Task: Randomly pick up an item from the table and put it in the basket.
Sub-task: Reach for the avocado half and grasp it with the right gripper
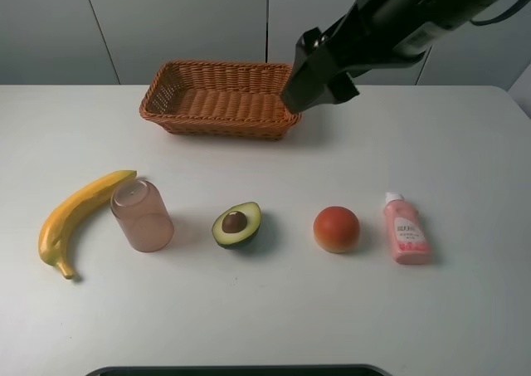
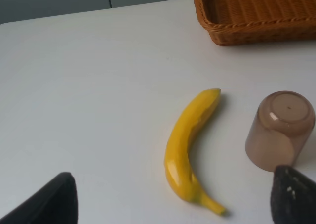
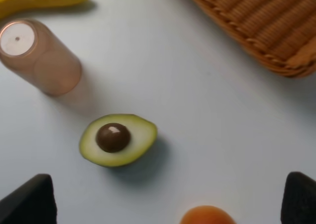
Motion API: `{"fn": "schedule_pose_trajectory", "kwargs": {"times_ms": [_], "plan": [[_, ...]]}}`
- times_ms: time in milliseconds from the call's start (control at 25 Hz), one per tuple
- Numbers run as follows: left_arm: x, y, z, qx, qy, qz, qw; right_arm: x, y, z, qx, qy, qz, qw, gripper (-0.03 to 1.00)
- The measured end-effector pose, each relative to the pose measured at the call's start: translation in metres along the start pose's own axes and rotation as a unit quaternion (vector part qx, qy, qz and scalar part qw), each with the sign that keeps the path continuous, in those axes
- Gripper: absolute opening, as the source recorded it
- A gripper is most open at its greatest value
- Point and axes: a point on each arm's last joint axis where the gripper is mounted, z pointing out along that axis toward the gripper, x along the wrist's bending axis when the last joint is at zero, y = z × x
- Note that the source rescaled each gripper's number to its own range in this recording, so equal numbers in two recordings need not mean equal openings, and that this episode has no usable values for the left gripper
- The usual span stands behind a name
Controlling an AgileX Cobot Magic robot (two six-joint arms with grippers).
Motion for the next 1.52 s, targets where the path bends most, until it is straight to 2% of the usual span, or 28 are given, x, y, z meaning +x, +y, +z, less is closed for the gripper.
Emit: {"fn": "schedule_pose_trajectory", "kwargs": {"times_ms": [200, 360, 440, 600, 760, 880, 1080, 1280, 1520], "plan": [[0.000, 0.000, 0.000, 0.000, 0.000, 0.000, 1.000, 0.027, 0.000, 0.053, 0.064, 0.026, -0.052, 0.996, 0.98], [0.000, 0.000, 0.000, 0.000, 0.000, 0.000, 1.000, 0.057, -0.007, 0.083, 0.107, 0.049, -0.153, 0.981, 0.98], [0.000, 0.000, 0.000, 0.000, 0.000, 0.000, 1.000, 0.068, -0.012, 0.094, 0.123, 0.058, -0.220, 0.966, 0.98], [0.000, 0.000, 0.000, 0.000, 0.000, 0.000, 1.000, 0.082, -0.018, 0.113, 0.135, 0.079, -0.350, 0.924, 0.98], [0.000, 0.000, 0.000, 0.000, 0.000, 0.000, 1.000, 0.084, -0.019, 0.130, 0.122, 0.086, -0.438, 0.886, 0.98], [0.000, 0.000, 0.000, 0.000, 0.000, 0.000, 1.000, 0.083, -0.018, 0.143, 0.110, 0.083, -0.479, 0.867, 0.98], [0.000, 0.000, 0.000, 0.000, 0.000, 0.000, 1.000, 0.082, -0.020, 0.168, 0.099, 0.077, -0.499, 0.858, 0.98], [0.000, 0.000, 0.000, 0.000, 0.000, 0.000, 1.000, 0.074, -0.028, 0.188, 0.120, 0.079, -0.498, 0.855, 0.98], [0.000, 0.000, 0.000, 0.000, 0.000, 0.000, 1.000, 0.070, -0.028, 0.197, 0.117, 0.070, -0.504, 0.853, 0.98]]}}
